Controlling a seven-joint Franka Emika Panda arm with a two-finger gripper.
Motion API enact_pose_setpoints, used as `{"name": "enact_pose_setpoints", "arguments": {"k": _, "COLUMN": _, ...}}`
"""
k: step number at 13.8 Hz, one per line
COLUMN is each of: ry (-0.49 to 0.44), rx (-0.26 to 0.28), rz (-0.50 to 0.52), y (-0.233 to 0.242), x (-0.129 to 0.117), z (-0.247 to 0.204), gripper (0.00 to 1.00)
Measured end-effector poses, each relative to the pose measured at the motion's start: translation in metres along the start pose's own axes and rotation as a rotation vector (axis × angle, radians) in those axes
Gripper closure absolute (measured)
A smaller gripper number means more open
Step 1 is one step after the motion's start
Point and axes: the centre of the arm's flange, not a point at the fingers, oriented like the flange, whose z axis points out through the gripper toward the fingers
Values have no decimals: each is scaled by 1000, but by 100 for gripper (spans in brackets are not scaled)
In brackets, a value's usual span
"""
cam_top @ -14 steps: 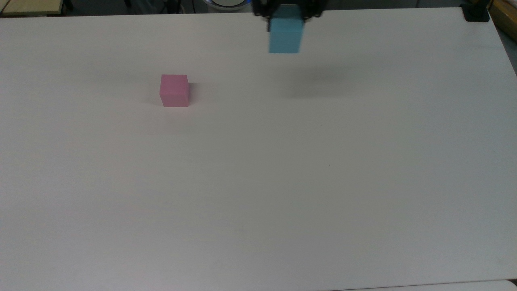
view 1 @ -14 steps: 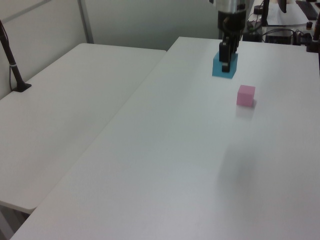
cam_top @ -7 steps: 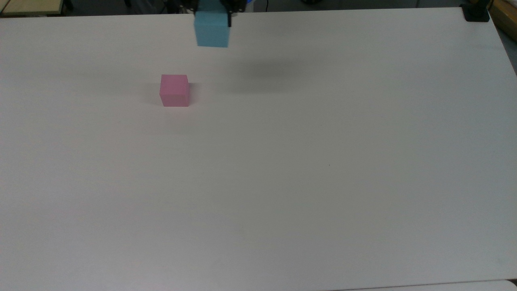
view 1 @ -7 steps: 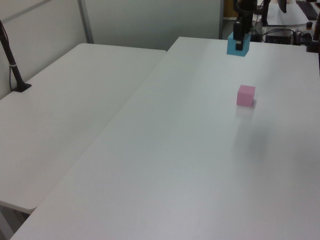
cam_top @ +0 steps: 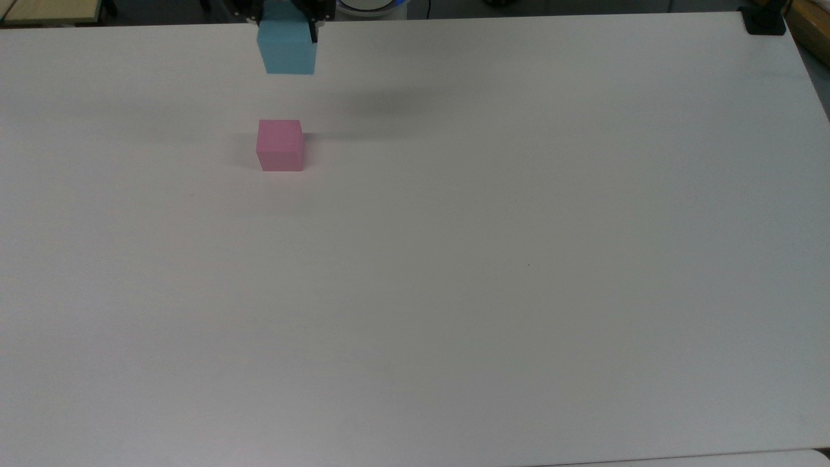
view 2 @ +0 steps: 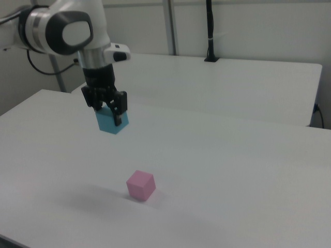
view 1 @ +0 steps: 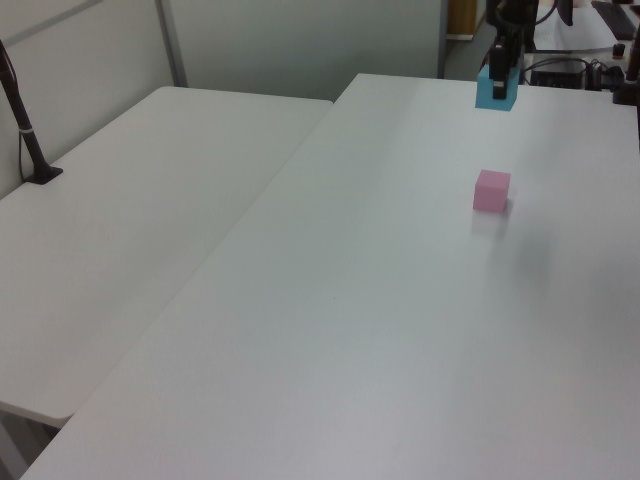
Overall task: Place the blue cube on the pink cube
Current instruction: 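Carry the light-blue cube over the pink cube, then lower the light-blue cube onto the top of the pink cube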
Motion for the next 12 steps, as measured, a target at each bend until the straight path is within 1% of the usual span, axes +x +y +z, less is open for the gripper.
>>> {"name": "enact_pose_setpoints", "arguments": {"k": 4, "ry": 35, "rx": -39, "rz": -11, "y": 30, "x": -6, "z": 41, "gripper": 39}}
{"name": "enact_pose_setpoints", "arguments": {"k": 7, "ry": 50, "rx": -48, "rz": -29, "y": 42, "x": -9, "z": 78, "gripper": 39}}
{"name": "enact_pose_setpoints", "arguments": {"k": 9, "ry": 43, "rx": -47, "rz": -40, "y": 46, "x": -10, "z": 106, "gripper": 39}}
{"name": "enact_pose_setpoints", "arguments": {"k": 12, "ry": 31, "rx": -45, "rz": -45, "y": 47, "x": -3, "z": 130, "gripper": 39}}
